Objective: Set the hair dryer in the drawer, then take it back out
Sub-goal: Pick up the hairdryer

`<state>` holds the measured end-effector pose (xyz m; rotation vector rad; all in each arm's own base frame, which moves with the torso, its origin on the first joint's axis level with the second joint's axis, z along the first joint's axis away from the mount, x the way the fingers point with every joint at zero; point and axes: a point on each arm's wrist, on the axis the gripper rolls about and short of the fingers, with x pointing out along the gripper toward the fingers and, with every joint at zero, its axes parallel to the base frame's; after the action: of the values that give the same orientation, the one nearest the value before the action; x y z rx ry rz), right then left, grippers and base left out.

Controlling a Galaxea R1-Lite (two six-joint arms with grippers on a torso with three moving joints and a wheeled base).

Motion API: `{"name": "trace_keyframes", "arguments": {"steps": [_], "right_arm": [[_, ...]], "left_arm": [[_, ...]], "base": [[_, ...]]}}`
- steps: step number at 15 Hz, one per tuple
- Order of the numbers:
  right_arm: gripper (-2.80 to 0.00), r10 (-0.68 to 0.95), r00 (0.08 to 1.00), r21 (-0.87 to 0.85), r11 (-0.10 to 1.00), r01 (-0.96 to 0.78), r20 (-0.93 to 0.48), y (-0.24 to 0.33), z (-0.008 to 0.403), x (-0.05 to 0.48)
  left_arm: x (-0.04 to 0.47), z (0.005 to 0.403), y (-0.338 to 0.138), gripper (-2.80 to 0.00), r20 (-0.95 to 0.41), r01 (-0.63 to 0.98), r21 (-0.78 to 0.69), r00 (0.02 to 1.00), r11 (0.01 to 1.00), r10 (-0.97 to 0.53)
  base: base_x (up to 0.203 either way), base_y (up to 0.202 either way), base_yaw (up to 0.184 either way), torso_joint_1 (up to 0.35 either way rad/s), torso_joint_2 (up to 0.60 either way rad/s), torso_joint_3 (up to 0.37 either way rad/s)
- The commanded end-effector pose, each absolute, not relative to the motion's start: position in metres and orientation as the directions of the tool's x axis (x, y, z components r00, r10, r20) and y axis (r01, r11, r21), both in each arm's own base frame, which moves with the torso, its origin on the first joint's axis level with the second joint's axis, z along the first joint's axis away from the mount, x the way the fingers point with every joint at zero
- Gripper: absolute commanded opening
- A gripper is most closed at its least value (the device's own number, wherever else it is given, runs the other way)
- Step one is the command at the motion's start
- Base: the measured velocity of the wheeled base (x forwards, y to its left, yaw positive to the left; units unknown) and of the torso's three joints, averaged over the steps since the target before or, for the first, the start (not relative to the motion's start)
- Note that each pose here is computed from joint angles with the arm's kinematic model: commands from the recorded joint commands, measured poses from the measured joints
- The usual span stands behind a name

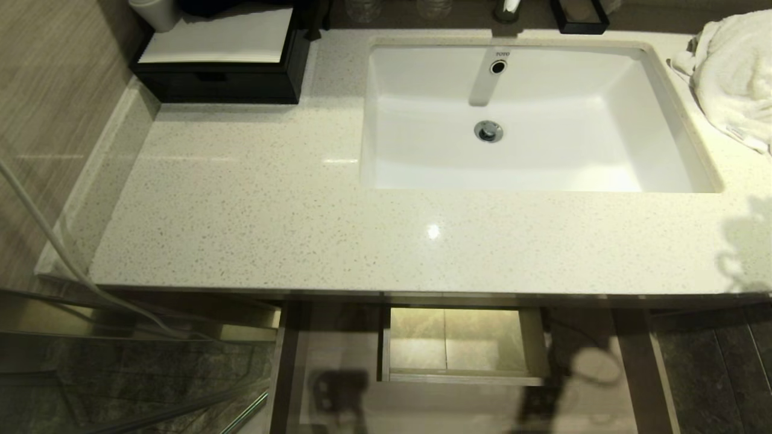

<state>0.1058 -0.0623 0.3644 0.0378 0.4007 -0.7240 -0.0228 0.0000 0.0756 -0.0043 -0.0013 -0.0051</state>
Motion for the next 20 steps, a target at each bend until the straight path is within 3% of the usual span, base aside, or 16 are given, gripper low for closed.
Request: {"name": "trace_keyframes", "arguments": {"steps": [1, 4, 9, 13, 20], "right_arm": [[-2.8, -0.558, 0.689, -0.073, 0.798, 0.598, -0.462, -0.082, 0.352, 0.131], [-2.8, -0.537, 0.677, -0.058, 0.803, 0.593, -0.503, -0.101, 0.343, 0.153], [-2.8, -0.619, 0.68, -0.203, 0.779, 0.593, -0.392, -0.127, 0.355, 0.166], [-2.8, -0.667, 0.648, -0.292, 0.744, 0.601, -0.367, -0.122, 0.359, 0.158], [-2.8, -0.65, 0.718, -0.299, 0.757, 0.581, -0.249, -0.072, 0.368, 0.109]], "left_arm": [[-0.023, 0.076, 0.0, -2.8, 0.002, 0.005, -0.005, 1.0, 1.0, -0.005], [-0.023, 0.076, 0.0, -2.8, 0.002, 0.005, -0.005, 1.0, 1.0, -0.005], [-0.023, 0.075, 0.0, -2.8, 0.001, 0.005, -0.005, 1.0, 1.0, -0.005], [-0.023, 0.076, 0.0, -2.8, 0.002, 0.005, -0.005, 1.0, 1.0, -0.005], [-0.023, 0.076, 0.0, -2.8, 0.002, 0.005, -0.005, 1.0, 1.0, -0.005]], "base": [[0.0, 0.0, 0.0, 0.0, 0.0, 0.0], [0.0, 0.0, 0.0, 0.0, 0.0, 0.0], [0.0, 0.0, 0.0, 0.0, 0.0, 0.0], [0.0, 0.0, 0.0, 0.0, 0.0, 0.0], [0.0, 0.0, 0.0, 0.0, 0.0, 0.0]]}}
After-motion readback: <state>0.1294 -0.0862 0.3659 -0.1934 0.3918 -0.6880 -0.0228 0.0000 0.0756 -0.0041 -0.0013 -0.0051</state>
